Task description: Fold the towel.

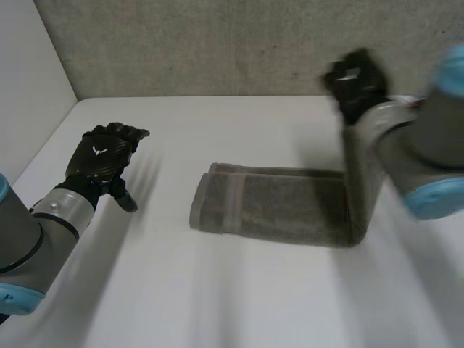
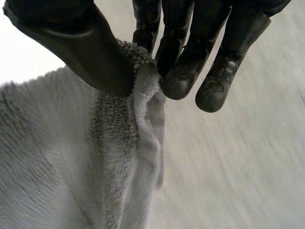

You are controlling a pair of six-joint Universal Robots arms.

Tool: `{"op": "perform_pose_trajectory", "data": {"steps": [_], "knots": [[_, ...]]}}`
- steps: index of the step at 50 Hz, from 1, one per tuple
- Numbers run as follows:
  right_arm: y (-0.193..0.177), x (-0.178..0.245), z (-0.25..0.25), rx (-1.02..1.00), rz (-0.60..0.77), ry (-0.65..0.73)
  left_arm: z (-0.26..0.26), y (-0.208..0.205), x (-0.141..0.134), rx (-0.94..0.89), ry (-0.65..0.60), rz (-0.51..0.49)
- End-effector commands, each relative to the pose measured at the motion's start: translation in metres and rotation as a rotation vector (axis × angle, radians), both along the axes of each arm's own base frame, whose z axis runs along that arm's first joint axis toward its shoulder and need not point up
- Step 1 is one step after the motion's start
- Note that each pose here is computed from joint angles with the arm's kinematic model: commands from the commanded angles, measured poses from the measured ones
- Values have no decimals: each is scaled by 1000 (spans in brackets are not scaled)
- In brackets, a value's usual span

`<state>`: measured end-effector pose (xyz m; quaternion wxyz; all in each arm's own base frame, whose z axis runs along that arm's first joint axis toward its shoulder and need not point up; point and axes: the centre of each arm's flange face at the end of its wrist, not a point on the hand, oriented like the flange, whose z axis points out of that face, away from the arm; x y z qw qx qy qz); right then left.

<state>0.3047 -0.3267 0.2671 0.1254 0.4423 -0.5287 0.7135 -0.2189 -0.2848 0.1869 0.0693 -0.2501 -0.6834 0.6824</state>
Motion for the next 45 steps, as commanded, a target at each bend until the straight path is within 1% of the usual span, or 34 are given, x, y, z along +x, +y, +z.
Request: {"op": "perform_pose_trajectory", "data": {"steps": [1, 2, 3, 5, 6, 8, 12, 14, 15, 16, 17, 19, 20, 21, 22, 24, 25, 26, 27, 30, 32, 33, 35, 38, 40, 45], "knots": [[72, 96, -61, 89, 284, 65, 0, 1, 0, 2, -1, 1], [80, 104, -75, 114, 310, 82, 0, 1, 0, 0, 0, 2], [80, 104, -75, 114, 310, 82, 0, 1, 0, 0, 0, 2], [94, 115, -103, 158, 348, 118, 0, 1, 1, 2, -1, 2], [94, 115, -103, 159, 348, 118, 0, 1, 1, 2, -1, 2], [99, 119, -119, 184, 357, 140, -1, 1, 0, 3, -1, 1], [96, 117, -119, 190, 336, 133, -1, 1, 0, 4, -1, -1], [96, 116, -114, 190, 328, 118, -1, 1, 0, 5, -1, -1], [97, 113, -103, 189, 311, 95, -1, 1, 0, 4, -1, -1], [94, 106, -80, 175, 277, 45, -2, 1, 0, 6, -1, -1], [94, 106, -80, 175, 277, 44, -2, 1, 0, 6, -1, -1], [101, 93, -43, 179, 240, -70, -2, 1, 0, 7, -1, -3], [101, 93, -43, 179, 240, -71, -2, 1, 0, 7, -1, -3], [104, 87, -29, 189, 234, -127, -2, 2, 0, 8, -2, -4], [104, 87, -29, 189, 233, -127, -2, 2, 0, 8, -2, -4], [97, 66, -14, 223, 184, -210, -3, 2, 0, 9, -2, -4], [97, 66, -14, 223, 184, -210, -3, 2, 0, 9, -2, -4], [92, 54, -15, 248, 151, -223, -3, 2, -1, 9, -2, -6], [88, 41, -20, 285, 114, -220, -3, 3, -2, 9, -2, -9], [86, 29, -28, 324, 79, -207, -3, 3, -2, 9, -2, -10], [82, 7, -50, 401, 16, -163, -4, 4, -3, 14, -3, -13], [82, 7, -51, 401, 16, -163, -4, 4, -3, 14, -3, -13], [80, -11, -73, 463, -36, -132, -5, 6, -3, 15, -5, -16], [79, -19, -83, 488, -55, -124, -5, 6, -4, 15, -5, -18], [72, -33, -95, 509, -85, -119, -5, 6, -4, 16, -5, -20], [71, -44, -108, 501, -107, -100, -7, 7, -4, 22, -8, -21]]}}
